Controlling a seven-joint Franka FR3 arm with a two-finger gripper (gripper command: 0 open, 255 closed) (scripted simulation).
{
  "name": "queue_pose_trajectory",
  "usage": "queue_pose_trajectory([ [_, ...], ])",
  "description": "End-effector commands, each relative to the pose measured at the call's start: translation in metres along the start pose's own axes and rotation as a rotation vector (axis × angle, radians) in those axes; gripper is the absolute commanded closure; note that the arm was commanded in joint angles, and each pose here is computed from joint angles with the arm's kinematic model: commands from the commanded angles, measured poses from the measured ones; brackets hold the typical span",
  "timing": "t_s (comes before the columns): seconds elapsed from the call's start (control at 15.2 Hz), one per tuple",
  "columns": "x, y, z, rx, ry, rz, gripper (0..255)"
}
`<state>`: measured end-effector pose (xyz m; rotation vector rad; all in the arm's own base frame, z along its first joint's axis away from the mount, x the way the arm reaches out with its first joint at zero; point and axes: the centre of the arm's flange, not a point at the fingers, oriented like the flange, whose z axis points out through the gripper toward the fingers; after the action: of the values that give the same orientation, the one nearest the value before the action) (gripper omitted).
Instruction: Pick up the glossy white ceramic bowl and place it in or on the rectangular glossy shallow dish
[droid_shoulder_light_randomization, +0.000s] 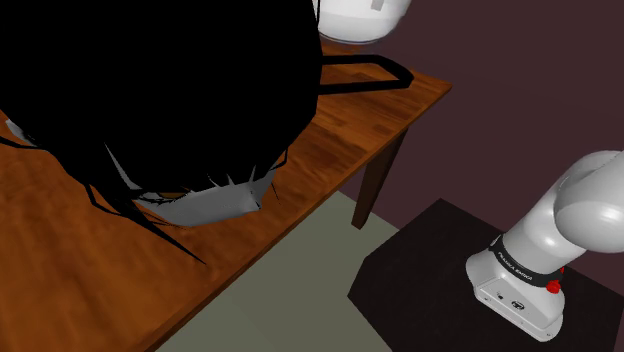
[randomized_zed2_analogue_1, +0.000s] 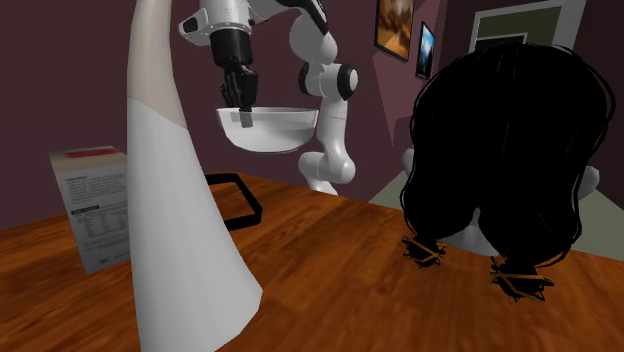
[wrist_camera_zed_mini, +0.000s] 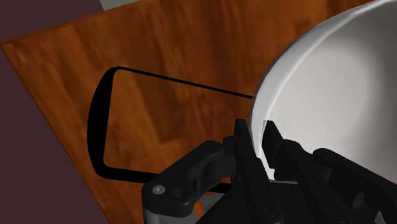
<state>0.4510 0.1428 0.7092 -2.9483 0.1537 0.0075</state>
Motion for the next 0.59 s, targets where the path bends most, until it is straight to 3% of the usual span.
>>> queue_pose_trajectory([
  [0.0,0.014,0.024,-0.007,0.0,0.0,-0.001,255],
  [0.53,0.068,0.112,-0.031,0.0,0.0,-0.001,255],
])
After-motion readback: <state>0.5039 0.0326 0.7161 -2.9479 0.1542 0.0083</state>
